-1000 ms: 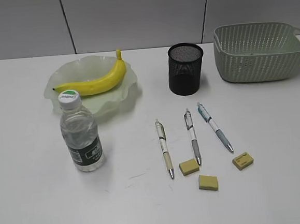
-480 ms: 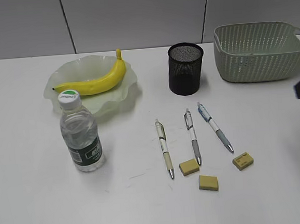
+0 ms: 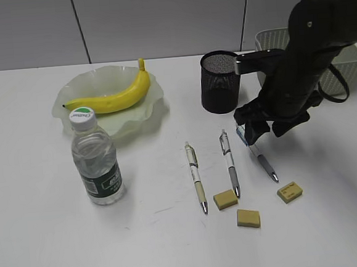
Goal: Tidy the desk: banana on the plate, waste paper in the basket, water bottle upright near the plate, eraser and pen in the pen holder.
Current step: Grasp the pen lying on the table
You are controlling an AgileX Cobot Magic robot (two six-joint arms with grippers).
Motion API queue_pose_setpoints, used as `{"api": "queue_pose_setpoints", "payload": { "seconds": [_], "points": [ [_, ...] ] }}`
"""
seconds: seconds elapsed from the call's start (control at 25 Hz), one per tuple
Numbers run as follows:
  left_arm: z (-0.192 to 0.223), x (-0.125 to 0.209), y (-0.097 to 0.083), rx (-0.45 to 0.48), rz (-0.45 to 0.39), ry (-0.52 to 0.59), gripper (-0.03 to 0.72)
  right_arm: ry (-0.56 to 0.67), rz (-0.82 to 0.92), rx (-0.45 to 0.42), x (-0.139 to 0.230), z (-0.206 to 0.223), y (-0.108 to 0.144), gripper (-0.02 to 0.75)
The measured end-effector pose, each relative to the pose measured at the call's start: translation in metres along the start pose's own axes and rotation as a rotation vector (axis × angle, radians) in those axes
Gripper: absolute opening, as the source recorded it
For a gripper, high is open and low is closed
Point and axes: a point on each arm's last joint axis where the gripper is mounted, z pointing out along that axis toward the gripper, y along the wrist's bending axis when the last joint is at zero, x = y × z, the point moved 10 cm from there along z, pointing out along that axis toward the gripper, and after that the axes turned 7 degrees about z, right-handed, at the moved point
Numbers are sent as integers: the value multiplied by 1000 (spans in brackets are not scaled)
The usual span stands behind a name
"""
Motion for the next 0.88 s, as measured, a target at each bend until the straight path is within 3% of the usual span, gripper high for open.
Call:
{"api": "queue_pose_setpoints", "payload": {
  "seconds": [0.16,0.52,0.6,0.72,0.88],
  "points": [
    [0,0,0,0,0,0,435,37,9,11,-13,28,0,483],
    [0,0,0,0,0,0,435,22,9,9,-34,49,3,433],
    [0,0,0,0,0,0,435,24,9,10,-35,52,3,362],
    [0,0,0,0,0,0,435,37,8,13,-33,54,2,169],
    [0,0,0,0,0,0,435,50,8,15,-30,53,2,147]
  ]
}}
